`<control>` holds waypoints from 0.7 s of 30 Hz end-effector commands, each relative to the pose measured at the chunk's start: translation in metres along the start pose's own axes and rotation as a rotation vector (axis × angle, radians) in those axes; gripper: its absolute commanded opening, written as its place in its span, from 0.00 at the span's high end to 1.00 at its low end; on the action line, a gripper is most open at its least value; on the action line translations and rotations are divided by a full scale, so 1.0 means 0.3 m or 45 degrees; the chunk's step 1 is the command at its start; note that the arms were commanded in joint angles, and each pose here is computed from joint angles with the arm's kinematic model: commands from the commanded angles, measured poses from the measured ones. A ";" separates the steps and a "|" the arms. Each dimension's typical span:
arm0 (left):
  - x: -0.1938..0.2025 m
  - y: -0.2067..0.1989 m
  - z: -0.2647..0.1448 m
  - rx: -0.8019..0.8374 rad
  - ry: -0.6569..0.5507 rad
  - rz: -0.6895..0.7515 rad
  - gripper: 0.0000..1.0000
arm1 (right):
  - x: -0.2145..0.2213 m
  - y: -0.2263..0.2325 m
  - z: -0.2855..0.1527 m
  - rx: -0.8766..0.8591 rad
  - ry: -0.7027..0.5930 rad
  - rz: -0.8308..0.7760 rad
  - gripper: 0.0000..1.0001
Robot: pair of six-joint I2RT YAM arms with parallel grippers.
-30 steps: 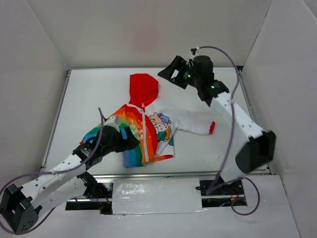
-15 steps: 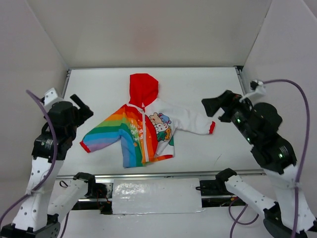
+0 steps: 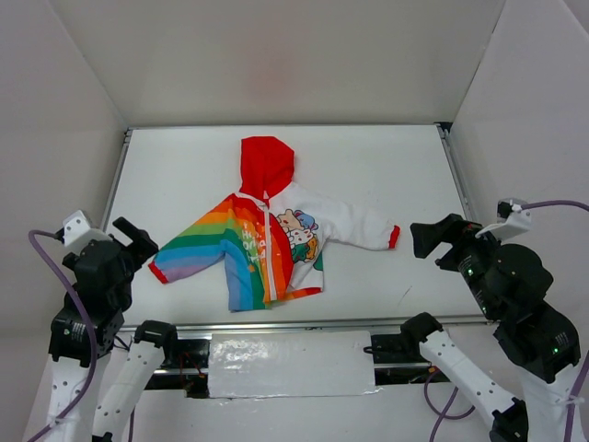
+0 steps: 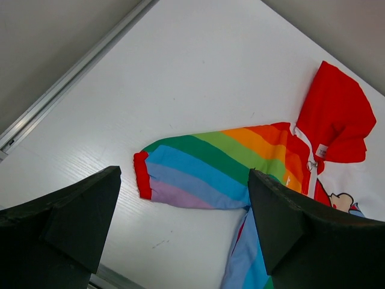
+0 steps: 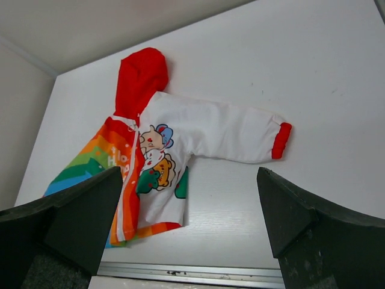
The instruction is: Zip up the jacket
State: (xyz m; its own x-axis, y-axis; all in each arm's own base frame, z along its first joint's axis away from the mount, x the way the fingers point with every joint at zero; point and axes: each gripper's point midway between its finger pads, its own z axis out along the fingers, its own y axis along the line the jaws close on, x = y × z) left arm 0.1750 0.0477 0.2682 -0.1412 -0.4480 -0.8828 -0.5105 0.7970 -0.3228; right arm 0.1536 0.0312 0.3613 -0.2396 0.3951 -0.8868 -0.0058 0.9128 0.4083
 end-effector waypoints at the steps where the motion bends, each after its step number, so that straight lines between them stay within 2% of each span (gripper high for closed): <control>1: -0.013 -0.017 0.009 0.028 -0.023 0.015 0.01 | 0.008 -0.034 0.001 0.040 -0.029 -0.024 0.00; 21: -0.009 -0.023 -0.003 0.069 -0.041 -0.010 0.01 | 0.034 -0.023 0.033 0.036 0.009 -0.029 0.00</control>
State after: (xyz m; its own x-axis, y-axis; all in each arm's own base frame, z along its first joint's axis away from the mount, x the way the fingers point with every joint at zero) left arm 0.1758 0.0439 0.2637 -0.1443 -0.4512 -0.8807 -0.4909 0.8054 -0.3322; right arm 0.1564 0.0305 0.3447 -0.2618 0.3771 -0.8884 0.0131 0.9218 0.3875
